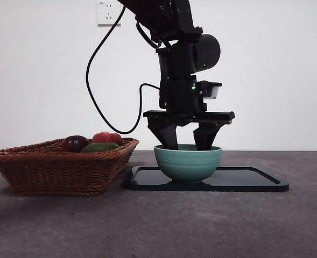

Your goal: Pick up the wifruite, put it on the bowl, pick up the plate, put it on desk

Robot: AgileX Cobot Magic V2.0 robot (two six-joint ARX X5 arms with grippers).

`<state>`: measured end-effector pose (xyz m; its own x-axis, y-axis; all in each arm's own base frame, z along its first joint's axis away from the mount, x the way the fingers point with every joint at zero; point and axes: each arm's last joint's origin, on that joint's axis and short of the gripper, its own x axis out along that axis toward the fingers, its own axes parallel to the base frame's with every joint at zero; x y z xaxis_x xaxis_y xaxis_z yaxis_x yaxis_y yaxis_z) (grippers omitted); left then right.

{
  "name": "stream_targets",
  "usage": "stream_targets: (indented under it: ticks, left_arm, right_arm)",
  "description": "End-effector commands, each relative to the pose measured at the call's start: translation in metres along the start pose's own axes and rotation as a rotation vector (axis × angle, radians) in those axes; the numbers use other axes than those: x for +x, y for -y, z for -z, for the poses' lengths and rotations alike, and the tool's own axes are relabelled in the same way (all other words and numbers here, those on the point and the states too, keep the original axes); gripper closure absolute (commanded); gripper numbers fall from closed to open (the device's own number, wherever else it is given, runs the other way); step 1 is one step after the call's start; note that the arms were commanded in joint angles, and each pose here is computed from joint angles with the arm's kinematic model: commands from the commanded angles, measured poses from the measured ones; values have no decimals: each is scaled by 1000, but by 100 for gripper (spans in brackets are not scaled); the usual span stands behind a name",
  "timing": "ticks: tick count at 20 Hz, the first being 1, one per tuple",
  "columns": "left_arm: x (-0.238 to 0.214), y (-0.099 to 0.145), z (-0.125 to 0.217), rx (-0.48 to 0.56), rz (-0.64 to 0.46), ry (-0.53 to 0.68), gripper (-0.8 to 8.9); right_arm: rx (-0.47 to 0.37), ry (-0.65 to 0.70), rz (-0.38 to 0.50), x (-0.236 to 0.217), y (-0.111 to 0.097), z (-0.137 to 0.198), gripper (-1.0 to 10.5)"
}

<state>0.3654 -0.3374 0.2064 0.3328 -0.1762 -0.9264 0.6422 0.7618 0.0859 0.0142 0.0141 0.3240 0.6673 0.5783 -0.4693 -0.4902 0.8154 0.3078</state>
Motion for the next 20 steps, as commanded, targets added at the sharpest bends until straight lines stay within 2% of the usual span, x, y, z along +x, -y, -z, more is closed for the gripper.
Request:
stream_targets:
  ticks: [1,4,9,20]
  left_arm:
    - [12,5,-2,16,4,-10,517]
    - [15,5,-1,17,4,-20,570]
    - [8,2,-5,12,2,-13,569]
    - [-99,-2,-23,-53,10,69,569]
  right_arm:
    - [0,20,-10,-2,-1,-2,404]
    - [0,20,-10,-2,-1,-2,404]
    - [0,20,-10,-2,-1,-2,404]
    - [0,21,-10,-2,-1,-2,404]
